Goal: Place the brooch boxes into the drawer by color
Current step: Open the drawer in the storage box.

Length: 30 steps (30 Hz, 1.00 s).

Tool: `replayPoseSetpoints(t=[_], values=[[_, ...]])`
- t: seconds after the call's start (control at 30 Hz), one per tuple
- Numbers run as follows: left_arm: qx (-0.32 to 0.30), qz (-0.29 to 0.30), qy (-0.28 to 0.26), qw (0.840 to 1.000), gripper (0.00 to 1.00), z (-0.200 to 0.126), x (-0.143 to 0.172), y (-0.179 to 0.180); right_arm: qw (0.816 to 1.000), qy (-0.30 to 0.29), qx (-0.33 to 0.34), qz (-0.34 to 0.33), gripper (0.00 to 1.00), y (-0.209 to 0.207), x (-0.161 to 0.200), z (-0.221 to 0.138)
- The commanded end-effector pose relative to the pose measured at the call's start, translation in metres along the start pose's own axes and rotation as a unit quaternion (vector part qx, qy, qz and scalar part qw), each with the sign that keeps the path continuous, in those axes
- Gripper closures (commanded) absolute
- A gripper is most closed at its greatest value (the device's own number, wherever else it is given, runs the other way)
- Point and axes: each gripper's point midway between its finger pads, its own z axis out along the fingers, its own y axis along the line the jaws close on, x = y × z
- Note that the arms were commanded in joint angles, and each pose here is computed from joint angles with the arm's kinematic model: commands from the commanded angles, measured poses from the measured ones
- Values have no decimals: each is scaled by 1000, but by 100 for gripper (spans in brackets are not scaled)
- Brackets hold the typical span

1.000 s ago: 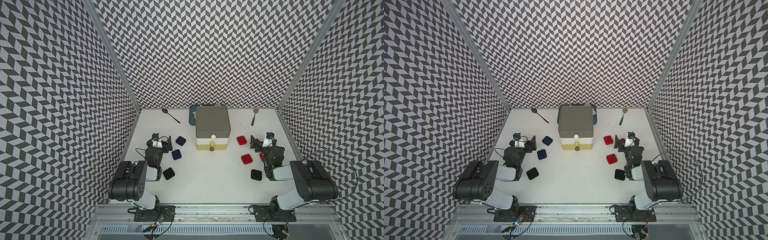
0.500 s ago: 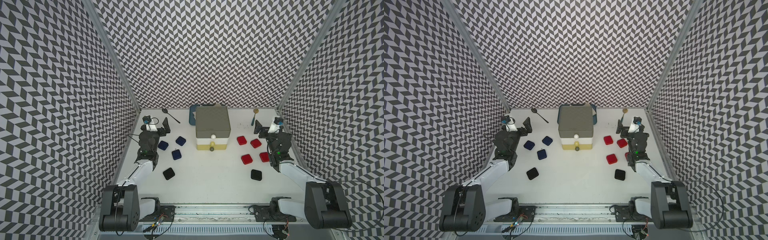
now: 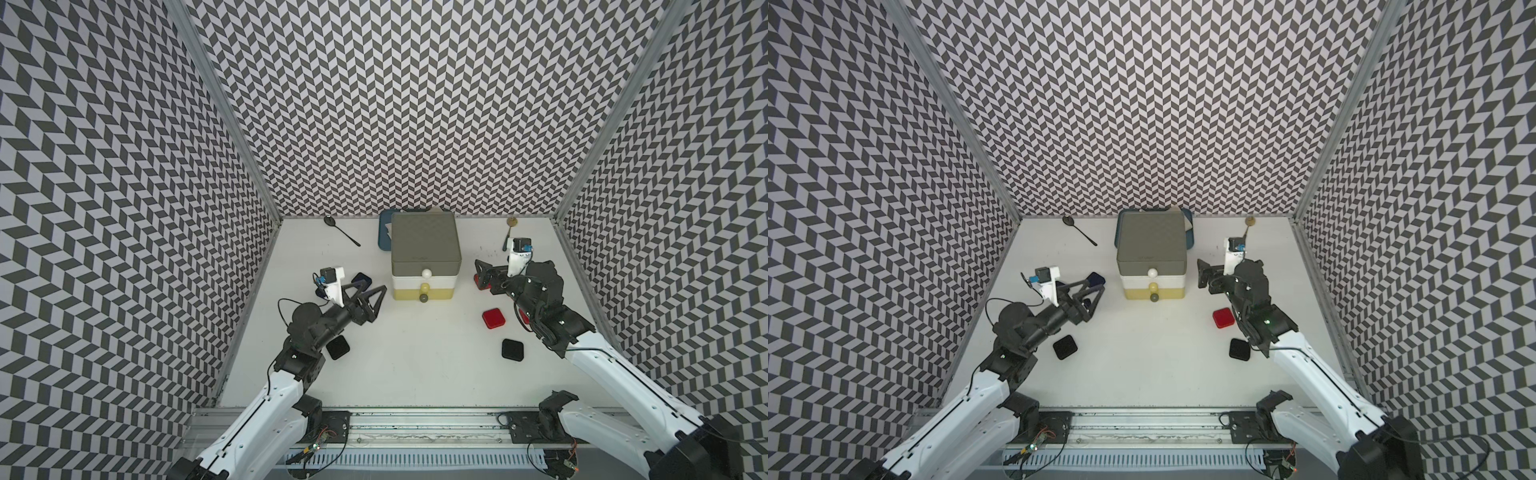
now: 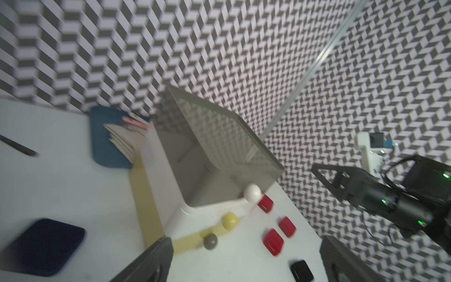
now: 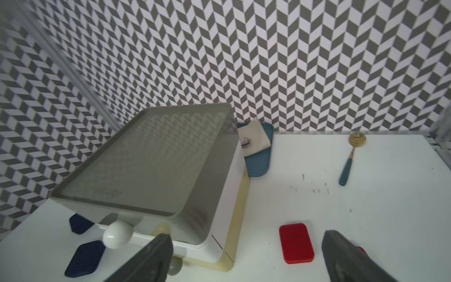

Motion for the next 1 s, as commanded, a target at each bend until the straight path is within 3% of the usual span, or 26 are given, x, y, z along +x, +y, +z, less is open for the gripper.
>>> replayPoseSetpoints(t=[0.0, 0.2, 0.4, 0.77, 0.97], values=[[21, -49, -10, 999, 0, 3, 5, -18, 997, 41, 60, 9, 1, -25, 25, -12], [-18, -95, 50, 994, 4, 39, 27, -9, 995, 75, 64, 24, 1, -26, 37, -14], [-107, -48, 86, 989, 5, 77, 31, -11, 993, 94, 67, 31, 1, -29, 48, -14], [-164, -100, 167, 967, 13, 120, 69, 1, 992, 107, 46, 43, 1, -25, 56, -15], [-161, -107, 167, 967, 14, 132, 68, -1, 993, 100, 33, 48, 5, -22, 55, -19]])
